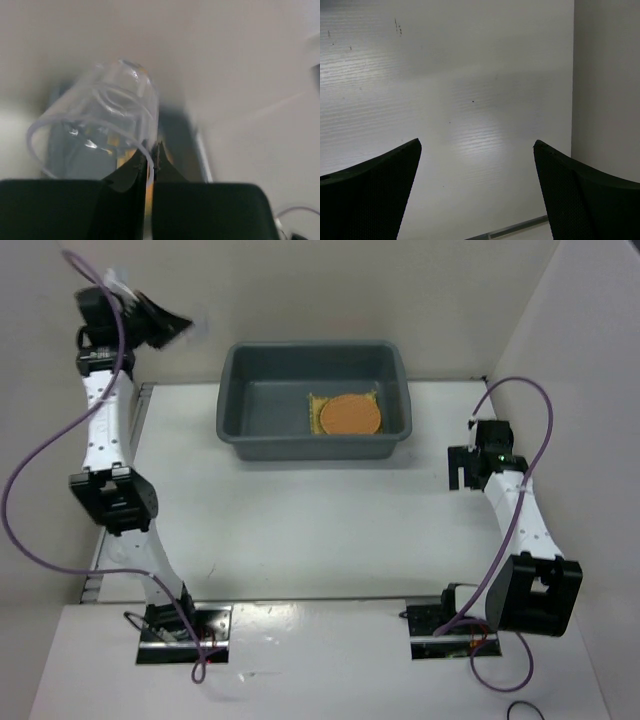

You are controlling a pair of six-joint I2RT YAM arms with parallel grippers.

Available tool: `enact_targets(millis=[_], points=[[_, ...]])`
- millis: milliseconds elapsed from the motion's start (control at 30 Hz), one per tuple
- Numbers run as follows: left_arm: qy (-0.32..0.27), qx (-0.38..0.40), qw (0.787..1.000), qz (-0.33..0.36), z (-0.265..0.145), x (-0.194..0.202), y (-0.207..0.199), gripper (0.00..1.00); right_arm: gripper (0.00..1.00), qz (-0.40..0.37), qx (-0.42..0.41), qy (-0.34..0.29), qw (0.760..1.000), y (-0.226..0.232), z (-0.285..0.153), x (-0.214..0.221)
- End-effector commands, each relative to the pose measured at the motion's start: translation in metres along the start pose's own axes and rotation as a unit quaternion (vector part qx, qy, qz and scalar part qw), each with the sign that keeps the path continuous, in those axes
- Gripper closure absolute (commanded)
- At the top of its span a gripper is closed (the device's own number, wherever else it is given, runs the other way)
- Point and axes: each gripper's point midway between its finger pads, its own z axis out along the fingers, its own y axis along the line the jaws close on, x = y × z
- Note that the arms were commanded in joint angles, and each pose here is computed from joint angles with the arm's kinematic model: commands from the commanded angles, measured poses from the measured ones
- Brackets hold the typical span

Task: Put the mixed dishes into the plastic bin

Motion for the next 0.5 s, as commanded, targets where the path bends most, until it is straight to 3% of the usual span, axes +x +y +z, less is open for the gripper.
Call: enact_targets(millis=[0,33,67,100,133,167,200,300,467], points=[[0.091,0.052,0.989,0.107,0.014,0.040,-0.060,1.00,0.03,0.009,0.007,-0.034,0.999,-0.002,-0.004,-0.014],[0.078,0.056,0.987,0.129,0.017,0.045,-0.077,1.00,0.03,0.005,0.004,-0.036,0.999,0.001,-0.005,-0.015],[0.084,0.013,0.987,0.137,0.033,0.061,-0.057,1.00,0.03,0.006,0.005,-0.040,0.999,0.000,-0.007,-0.016],[0.053,-0.051,0.983,0.168,0.044,0.060,-0.043,1.00,0.03,0.006,0.005,-0.040,0.999,0.000,-0.007,-0.016],[0.081,-0.076,0.978,0.179,0.062,0.087,-0.026,1.00,0.03,0.007,0.006,-0.045,0.999,-0.001,-0.009,-0.017],[0.090,-0.066,0.976,0.187,0.073,0.107,-0.038,1.00,0.03,0.007,0.006,-0.045,0.999,-0.001,-0.009,-0.017],[0.050,-0.070,0.974,0.207,0.073,0.097,-0.054,1.00,0.03,0.007,0.006,-0.045,0.999,-0.001,-0.009,-0.017],[0.026,-0.087,0.959,0.268,0.106,0.131,-0.063,1.00,0.03,0.003,0.003,-0.046,0.999,0.003,-0.010,-0.018],[0.028,-0.124,0.941,0.313,0.149,0.178,-0.042,1.00,0.03,0.000,-0.004,-0.052,0.999,0.006,-0.012,-0.020]])
